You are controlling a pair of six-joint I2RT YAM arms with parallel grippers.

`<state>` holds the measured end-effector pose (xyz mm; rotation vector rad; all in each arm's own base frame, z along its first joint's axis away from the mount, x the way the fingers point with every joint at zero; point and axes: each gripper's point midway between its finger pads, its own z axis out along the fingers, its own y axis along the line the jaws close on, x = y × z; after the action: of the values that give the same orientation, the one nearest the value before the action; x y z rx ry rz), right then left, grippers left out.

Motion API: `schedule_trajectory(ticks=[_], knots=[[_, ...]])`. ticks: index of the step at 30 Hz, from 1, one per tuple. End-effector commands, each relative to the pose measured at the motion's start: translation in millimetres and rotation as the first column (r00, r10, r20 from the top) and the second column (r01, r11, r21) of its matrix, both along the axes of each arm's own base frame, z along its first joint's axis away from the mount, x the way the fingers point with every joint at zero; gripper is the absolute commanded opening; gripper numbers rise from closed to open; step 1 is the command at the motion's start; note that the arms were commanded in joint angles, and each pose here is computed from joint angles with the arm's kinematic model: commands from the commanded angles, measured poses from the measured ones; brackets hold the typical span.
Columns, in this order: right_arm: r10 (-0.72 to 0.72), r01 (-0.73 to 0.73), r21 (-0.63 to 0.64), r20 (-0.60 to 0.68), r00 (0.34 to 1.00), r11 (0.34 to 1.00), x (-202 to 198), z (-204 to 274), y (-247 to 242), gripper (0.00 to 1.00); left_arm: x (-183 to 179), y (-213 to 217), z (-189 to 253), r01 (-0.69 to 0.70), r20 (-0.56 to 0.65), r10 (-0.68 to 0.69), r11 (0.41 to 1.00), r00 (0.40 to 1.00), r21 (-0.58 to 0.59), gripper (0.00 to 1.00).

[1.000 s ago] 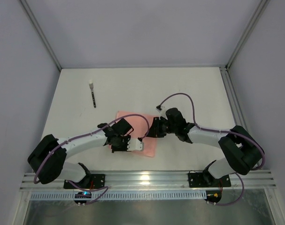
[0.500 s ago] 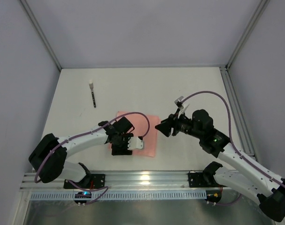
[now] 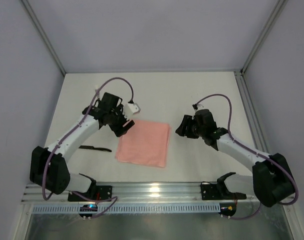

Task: Fold the napkin into a case and place the utensils inside
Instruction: Smooth out the lower triangle-folded napkin at the center of the board.

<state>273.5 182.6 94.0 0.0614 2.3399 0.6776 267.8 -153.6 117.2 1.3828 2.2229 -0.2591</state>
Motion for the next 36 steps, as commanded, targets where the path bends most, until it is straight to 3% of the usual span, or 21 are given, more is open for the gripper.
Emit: schedule_trajectory(ticks=[1,6,12,20,23,26,31,36], knots=[[-0.006,0.005,0.089,0.013,1.0,0.996,34.6,4.7,13.7,0.55,47.3,7.1,8.6,-0.206,-0.011,0.206,0.973,0.979,-0.108,0.71],[0.035,-0.031,0.091,-0.043,0.998,0.995,52.3,-14.2,29.9,0.51,94.8,12.3,-9.8,-0.332,-0.067,0.326,0.933,0.943,-0.139,0.71],[0.071,-0.057,0.099,-0.146,0.987,0.993,60.8,-50.2,43.1,0.45,126.3,6.4,-25.5,-0.34,-0.092,0.329,0.927,0.94,-0.158,0.72],[0.104,-0.087,0.101,-0.177,0.979,0.991,94.3,-65.9,62.4,0.17,138.0,17.6,-45.5,-0.386,-0.112,0.375,0.916,0.92,-0.111,0.7],[0.126,-0.116,0.082,-0.137,0.983,0.99,120.4,-53.8,70.7,0.13,138.2,28.0,-40.5,-0.406,-0.098,0.397,0.907,0.913,-0.111,0.7],[0.175,-0.167,0.066,-0.146,0.974,0.984,132.2,-52.8,79.0,0.14,138.5,41.2,-37.7,-0.421,-0.08,0.414,0.9,0.907,-0.111,0.7],[0.195,-0.195,0.008,-0.094,0.976,0.981,135.9,-33.2,72.4,0.31,129.0,59.4,-38.9,-0.435,-0.098,0.427,0.896,0.899,-0.093,0.7],[0.234,-0.235,-0.031,-0.028,0.972,0.972,129.9,-8.7,80.1,0.32,111.8,63.9,-42.2,-0.42,-0.156,0.401,0.901,0.903,-0.108,0.65]])
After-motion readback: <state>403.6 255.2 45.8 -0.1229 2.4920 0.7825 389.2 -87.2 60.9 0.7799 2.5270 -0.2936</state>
